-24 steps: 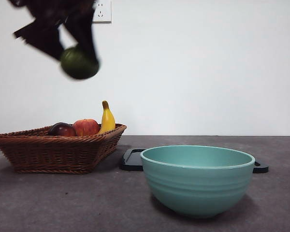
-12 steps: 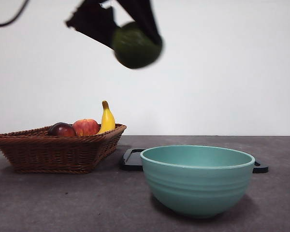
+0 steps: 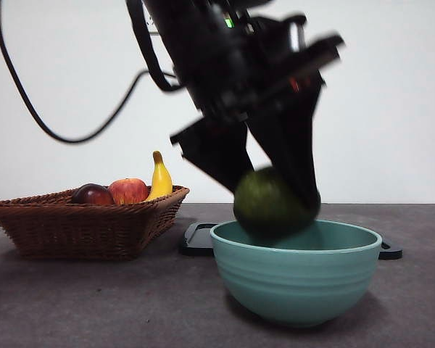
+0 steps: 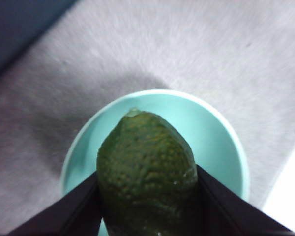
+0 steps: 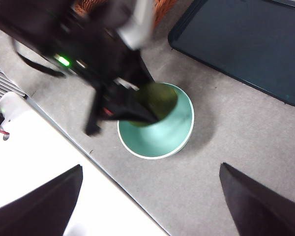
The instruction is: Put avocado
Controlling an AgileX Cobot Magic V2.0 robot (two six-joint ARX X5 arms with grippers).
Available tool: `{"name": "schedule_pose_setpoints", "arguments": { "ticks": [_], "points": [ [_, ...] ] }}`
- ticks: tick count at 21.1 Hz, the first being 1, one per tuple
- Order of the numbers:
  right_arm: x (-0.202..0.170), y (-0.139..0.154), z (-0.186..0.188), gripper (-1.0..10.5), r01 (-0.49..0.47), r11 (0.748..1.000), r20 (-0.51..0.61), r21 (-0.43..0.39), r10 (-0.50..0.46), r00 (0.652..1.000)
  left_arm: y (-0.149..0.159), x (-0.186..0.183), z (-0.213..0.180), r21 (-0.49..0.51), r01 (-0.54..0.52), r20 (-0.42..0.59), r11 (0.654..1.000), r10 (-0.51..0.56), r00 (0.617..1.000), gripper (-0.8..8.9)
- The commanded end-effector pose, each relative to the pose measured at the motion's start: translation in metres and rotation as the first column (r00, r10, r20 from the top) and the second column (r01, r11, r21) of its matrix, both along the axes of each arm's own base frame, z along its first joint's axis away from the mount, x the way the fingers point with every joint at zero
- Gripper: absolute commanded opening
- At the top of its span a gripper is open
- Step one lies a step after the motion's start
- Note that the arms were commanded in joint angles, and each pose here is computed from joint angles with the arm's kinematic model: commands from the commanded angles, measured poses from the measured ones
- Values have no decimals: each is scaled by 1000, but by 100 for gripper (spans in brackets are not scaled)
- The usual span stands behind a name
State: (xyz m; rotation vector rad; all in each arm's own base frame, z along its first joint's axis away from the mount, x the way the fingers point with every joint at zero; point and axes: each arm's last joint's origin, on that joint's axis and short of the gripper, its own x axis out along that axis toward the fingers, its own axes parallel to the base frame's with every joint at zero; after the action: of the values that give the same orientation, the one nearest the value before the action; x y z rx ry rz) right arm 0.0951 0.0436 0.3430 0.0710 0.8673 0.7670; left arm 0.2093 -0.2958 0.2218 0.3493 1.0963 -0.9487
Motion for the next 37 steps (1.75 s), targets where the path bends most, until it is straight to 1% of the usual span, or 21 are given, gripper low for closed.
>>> {"name": "schedule_pose_setpoints", "arguments": {
  "ticks": [1,6,12,15,20,21,22,23,27,31,37],
  "points": [
    [1,1,5,447,-4,1000,20,5,4,1000,-12,1,-12,22,10,10,1000,-10,1000,181],
    [1,1,5,447,-5,1000,20,5,5,1000,-21,0,-34,63,27,-16,998,-26,1000,181],
    [1,1,5,447,-5,1000,20,5,5,1000,-25,-4,-35,59,47,-7,997,-47,999,194],
    [1,1,5,447,-5,1000,20,4,5,1000,-26,-6,-35,66,54,-13,996,-53,999,290],
    [1,1,5,447,-5,1000,20,4,5,1000,-25,-6,-35,69,42,-23,997,-41,999,290],
    [1,1,5,447,-5,1000,20,4,5,1000,-25,-6,-35,70,41,-24,997,-39,999,310],
    [1,1,5,447,-5,1000,20,5,5,1000,-25,-6,-35,71,39,-25,997,-38,999,360],
    [1,1,5,447,-5,1000,20,5,5,1000,-25,-7,-35,74,39,-27,997,-37,999,388],
    [1,1,5,447,-5,1000,20,5,5,1000,-24,-8,-36,86,40,-37,995,-37,999,380],
    [1,1,5,447,-5,1000,20,5,5,1000,-23,-8,-21,52,38,-13,998,-37,999,373],
    [1,1,5,447,-5,1000,21,5,5,1000,-14,-12,33,-80,35,81,996,-29,996,373]
  ]
}}
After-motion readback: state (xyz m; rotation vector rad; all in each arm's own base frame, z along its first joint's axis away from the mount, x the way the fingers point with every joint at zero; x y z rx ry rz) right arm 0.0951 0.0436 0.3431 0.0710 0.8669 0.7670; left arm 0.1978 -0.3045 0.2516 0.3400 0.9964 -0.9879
